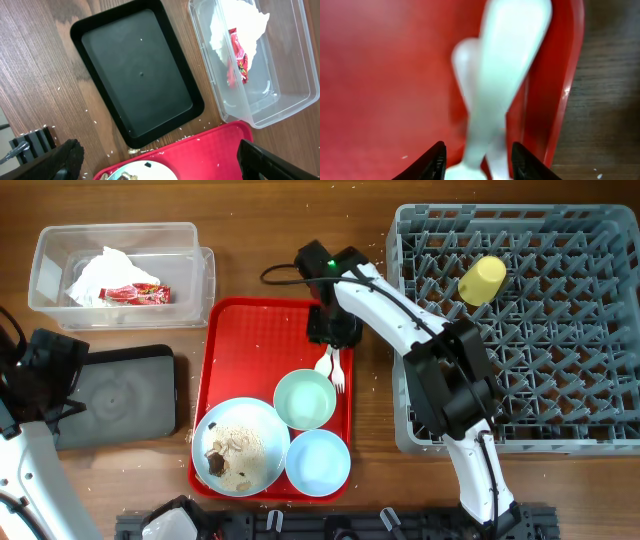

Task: Sort waste into correct bins and load items into the dishwasher rack
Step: 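Grasp the white fork and spoon on the red tray with the right gripper, then place the fork and spoon into the dish rack beside the cup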

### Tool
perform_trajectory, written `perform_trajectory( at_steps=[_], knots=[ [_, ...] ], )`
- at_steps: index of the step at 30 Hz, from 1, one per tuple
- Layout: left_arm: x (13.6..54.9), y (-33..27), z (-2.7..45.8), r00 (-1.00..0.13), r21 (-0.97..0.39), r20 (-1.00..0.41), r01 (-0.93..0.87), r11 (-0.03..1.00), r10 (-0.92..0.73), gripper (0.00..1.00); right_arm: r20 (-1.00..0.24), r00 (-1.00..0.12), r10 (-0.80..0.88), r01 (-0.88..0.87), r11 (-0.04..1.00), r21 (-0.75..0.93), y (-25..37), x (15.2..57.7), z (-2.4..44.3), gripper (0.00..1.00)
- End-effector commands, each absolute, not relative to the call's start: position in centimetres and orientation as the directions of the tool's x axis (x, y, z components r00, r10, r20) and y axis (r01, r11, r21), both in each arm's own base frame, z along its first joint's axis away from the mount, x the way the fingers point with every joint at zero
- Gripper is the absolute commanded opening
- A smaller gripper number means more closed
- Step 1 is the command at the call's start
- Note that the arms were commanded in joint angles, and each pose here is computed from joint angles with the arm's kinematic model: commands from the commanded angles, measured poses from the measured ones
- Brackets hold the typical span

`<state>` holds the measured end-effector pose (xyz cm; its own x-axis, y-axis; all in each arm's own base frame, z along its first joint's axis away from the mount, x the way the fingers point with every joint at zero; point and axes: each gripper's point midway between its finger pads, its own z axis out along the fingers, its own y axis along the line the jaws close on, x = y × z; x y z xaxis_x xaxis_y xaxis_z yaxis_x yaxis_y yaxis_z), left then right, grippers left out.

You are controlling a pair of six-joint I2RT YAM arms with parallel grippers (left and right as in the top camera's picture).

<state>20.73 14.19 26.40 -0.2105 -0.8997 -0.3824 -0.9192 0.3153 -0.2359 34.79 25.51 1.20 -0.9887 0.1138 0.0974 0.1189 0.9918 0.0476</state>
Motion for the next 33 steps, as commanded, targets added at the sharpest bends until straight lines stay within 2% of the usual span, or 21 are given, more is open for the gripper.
perform_trajectory(
  at_steps=[1,4,7,9,10,17,21,24,28,33],
  knots=[
    [20.6,14.4,26.4,-0.198,-0.233,-0.385,-0.924,0.303,-0.901,1.0,0.122,-0.983,0.137,0.139,0.99,0.005,24.9,33.9,-0.9,0.43],
    [20.6,14.4,26.4,-0.198,-0.233,-0.385,-0.924,0.303,-0.901,1.0,0.114,-0.987,0.114,0.117,0.993,0.016,25.1,34.2,-0.3,0.26],
    [20.6,14.4,26.4,-0.198,-0.233,-0.385,-0.924,0.303,-0.901,1.0,0.103,-0.991,0.089,0.092,0.995,0.027,24.9,34.4,1.4,0.18],
    [20.6,14.4,26.4,-0.198,-0.233,-0.385,-0.924,0.303,-0.901,1.0,0.069,-0.996,0.061,0.064,0.996,0.056,25.0,34.6,3.4,0.07],
    [20.6,14.4,26.4,-0.198,-0.233,-0.385,-0.924,0.303,-0.901,1.0,0.061,-0.996,0.059,0.063,0.996,0.062,25.1,34.7,3.9,0.04],
    [20.6,14.4,26.4,-0.198,-0.233,-0.385,-0.924,0.303,-0.901,1.0,-0.067,-0.997,0.029,0.019,0.989,0.145,22.6,37.1,9.8,0.04],
    [20.6,14.4,26.4,-0.198,-0.233,-0.385,-0.924,0.303,-0.901,1.0,-0.094,-0.996,-0.002,-0.018,0.986,0.168,20.5,38.5,10.6,0.04],
    [20.6,14.4,26.4,-0.198,-0.233,-0.385,-0.924,0.303,-0.901,1.0,-0.16,-0.987,0.026,-0.003,0.984,0.18,16.4,40.5,12.9,0.04],
    [20.6,14.4,26.4,-0.198,-0.233,-0.385,-0.924,0.303,-0.901,1.0,-0.351,-0.935,0.055,-0.005,0.985,0.17,7.7,43.9,18.3,0.04],
    [20.6,14.4,26.4,-0.198,-0.233,-0.385,-0.924,0.303,-0.901,1.0,-0.437,-0.899,0.034,-0.019,0.993,0.115,2.5,46.0,19.0,0.08]
  ],
)
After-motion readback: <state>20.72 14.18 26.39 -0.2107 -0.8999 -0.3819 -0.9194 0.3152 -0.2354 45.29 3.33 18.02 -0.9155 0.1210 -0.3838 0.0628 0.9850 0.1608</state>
